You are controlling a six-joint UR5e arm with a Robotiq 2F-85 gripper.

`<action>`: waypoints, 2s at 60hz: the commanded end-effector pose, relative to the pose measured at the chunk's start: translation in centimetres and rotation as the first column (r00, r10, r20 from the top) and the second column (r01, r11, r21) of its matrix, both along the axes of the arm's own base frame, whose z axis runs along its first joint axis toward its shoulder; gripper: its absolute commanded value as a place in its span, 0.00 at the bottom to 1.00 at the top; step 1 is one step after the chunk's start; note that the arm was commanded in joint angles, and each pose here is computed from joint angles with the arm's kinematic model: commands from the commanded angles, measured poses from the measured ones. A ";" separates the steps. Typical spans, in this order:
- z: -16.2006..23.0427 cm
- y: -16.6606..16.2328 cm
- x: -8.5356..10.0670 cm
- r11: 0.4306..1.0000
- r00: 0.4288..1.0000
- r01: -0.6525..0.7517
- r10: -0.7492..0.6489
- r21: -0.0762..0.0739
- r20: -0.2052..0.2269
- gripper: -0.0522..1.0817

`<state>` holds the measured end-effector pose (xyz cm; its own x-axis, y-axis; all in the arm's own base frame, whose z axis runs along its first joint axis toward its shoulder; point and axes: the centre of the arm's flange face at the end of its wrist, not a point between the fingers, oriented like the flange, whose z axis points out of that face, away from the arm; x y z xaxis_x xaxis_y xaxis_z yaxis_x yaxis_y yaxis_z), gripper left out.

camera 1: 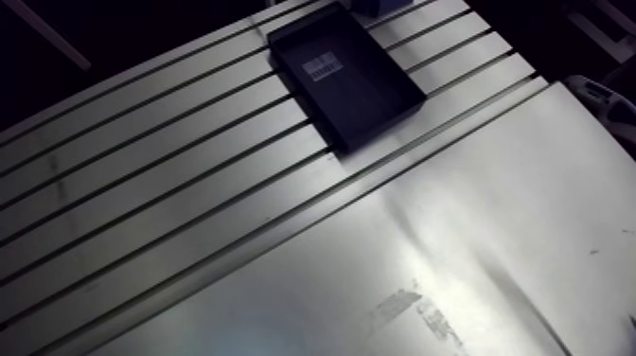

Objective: Pick up the bearing and press it into the housing until flush.

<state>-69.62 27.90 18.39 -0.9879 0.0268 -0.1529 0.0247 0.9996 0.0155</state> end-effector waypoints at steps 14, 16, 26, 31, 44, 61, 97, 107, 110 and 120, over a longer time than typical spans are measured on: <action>0.0 0.0 0.0 1.000 1.000 0.000 0.000 0.002 0.000 1.00; 0.0 0.0 0.0 1.000 1.000 0.000 0.000 0.002 0.000 1.00; 0.0 0.0 0.0 1.000 1.000 0.000 0.000 0.002 0.000 1.00; 0.0 0.0 0.0 1.000 1.000 0.000 0.000 0.002 0.000 1.00; -0.1 0.0 0.0 1.000 1.000 0.000 0.000 0.001 0.002 1.00; -0.2 -0.2 0.1 1.000 1.000 -0.002 0.002 -0.001 0.004 1.00; -0.1 0.0 -0.1 1.000 1.000 -0.003 0.004 0.011 -0.012 1.00; -0.2 0.0 -0.1 1.000 1.000 -0.003 0.003 0.010 -0.011 1.00; -0.3 0.0 -0.1 1.000 1.000 -0.003 0.003 0.009 -0.010 1.00; -0.1 0.1 -0.2 1.000 1.000 -0.002 0.002 0.010 -0.014 1.00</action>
<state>-69.77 27.91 18.20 -0.9896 0.0250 -0.1415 0.0216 0.9994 0.0253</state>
